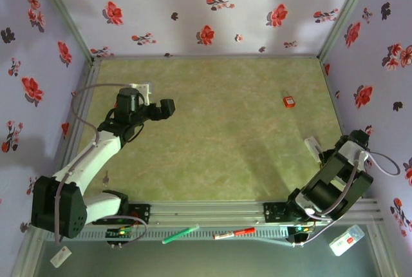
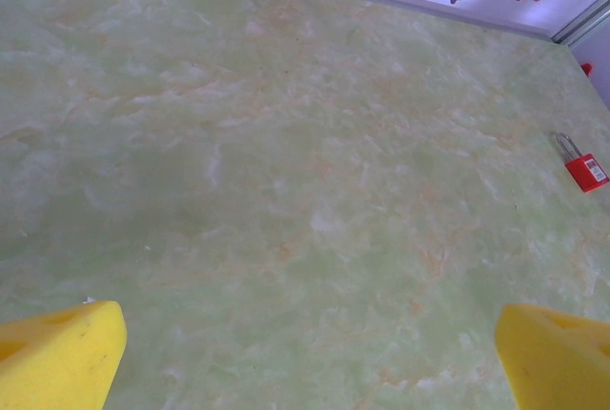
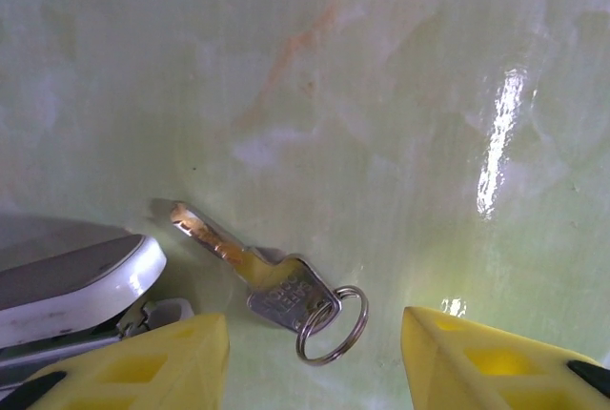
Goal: Unlock with the key
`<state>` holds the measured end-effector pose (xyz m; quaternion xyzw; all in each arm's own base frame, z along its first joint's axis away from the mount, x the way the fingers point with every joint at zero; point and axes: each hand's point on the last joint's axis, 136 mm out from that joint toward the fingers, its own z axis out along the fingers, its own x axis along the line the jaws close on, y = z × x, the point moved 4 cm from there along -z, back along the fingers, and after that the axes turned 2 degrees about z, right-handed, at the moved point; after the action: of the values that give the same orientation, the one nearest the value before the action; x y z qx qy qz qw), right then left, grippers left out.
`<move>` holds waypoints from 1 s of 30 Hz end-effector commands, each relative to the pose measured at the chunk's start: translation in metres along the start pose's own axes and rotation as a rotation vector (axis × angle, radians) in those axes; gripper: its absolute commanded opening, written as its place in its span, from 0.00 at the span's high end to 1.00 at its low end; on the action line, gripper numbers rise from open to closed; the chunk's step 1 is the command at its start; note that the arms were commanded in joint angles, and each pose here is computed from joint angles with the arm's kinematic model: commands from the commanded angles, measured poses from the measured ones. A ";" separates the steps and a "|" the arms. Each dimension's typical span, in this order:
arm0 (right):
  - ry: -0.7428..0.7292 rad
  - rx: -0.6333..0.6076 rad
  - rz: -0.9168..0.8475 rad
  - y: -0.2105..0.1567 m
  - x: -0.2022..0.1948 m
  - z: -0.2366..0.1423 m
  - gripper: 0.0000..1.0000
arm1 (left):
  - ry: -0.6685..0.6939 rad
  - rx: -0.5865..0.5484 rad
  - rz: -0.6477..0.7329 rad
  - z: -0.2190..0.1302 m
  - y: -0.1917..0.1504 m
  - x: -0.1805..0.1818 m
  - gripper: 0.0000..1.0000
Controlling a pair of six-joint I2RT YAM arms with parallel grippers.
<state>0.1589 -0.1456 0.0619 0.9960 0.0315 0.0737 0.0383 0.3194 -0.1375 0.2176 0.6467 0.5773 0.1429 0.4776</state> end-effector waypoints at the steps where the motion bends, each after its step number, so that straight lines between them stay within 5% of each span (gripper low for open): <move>1: -0.019 0.005 0.001 -0.001 -0.005 0.006 0.50 | -0.014 0.005 -0.009 0.001 -0.003 -0.002 0.00; 9: -0.043 0.007 0.005 -0.001 -0.009 0.013 0.60 | -0.009 0.007 -0.004 0.001 -0.004 0.000 0.00; 21: 0.008 -0.003 -0.002 -0.013 -0.012 -0.001 0.98 | -0.008 -0.001 -0.022 -0.001 -0.005 0.000 0.01; 30: 0.157 -0.058 -0.061 -0.023 0.007 -0.054 1.00 | -0.067 -0.025 -0.107 0.001 -0.005 -0.009 0.01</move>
<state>0.1544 -0.1282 0.0961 0.9869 0.0548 0.1303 0.0775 0.3154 -0.1393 0.2046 0.6286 0.5986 0.1179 0.4823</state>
